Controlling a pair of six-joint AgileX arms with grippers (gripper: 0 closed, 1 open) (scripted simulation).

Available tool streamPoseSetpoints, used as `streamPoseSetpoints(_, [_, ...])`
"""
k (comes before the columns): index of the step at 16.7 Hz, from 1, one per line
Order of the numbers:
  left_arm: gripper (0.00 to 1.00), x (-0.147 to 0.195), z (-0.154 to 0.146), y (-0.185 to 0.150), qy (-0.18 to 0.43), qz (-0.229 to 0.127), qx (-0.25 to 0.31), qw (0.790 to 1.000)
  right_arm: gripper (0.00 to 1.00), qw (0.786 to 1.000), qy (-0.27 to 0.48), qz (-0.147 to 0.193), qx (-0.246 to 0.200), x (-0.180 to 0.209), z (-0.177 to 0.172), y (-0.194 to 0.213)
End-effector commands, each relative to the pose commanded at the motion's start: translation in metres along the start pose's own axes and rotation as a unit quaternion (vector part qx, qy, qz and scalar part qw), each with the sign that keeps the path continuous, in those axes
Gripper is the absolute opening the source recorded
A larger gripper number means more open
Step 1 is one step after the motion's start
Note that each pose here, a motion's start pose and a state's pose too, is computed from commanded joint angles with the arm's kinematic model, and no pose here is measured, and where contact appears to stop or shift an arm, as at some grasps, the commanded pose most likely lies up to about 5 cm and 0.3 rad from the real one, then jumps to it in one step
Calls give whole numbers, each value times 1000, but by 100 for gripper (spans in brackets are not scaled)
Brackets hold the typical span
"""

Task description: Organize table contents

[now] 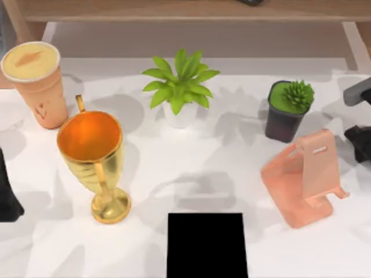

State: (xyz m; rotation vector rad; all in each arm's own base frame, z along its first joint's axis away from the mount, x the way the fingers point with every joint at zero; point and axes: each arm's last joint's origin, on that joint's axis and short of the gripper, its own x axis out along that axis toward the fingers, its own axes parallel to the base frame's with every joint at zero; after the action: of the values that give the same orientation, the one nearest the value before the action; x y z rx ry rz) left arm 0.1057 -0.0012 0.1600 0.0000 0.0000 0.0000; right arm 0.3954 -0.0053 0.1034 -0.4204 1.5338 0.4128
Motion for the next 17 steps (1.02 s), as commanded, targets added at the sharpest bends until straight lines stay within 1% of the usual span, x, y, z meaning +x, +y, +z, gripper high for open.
streamPoseSetpoints(7, [100,0,0,0,0,0,0,1000,2,1000,0,0,0,0,0,0])
streamPoseSetpoints(8, [100,0,0,0,0,0,0,1000,0,1000,0,0,0,0,0,0])
streamPoseSetpoints(15, [100,0,0,0,0,0,0,1000,0,1000,0,0,0,0,0,0])
streamPoseSetpoints(16, [100,0,0,0,0,0,0,1000,0,1000,-11,2,5,-11,0,1])
streamPoseSetpoints(17, [100,0,0,0,0,0,0,1000,0,1000,-11,2,4,-12,0,1])
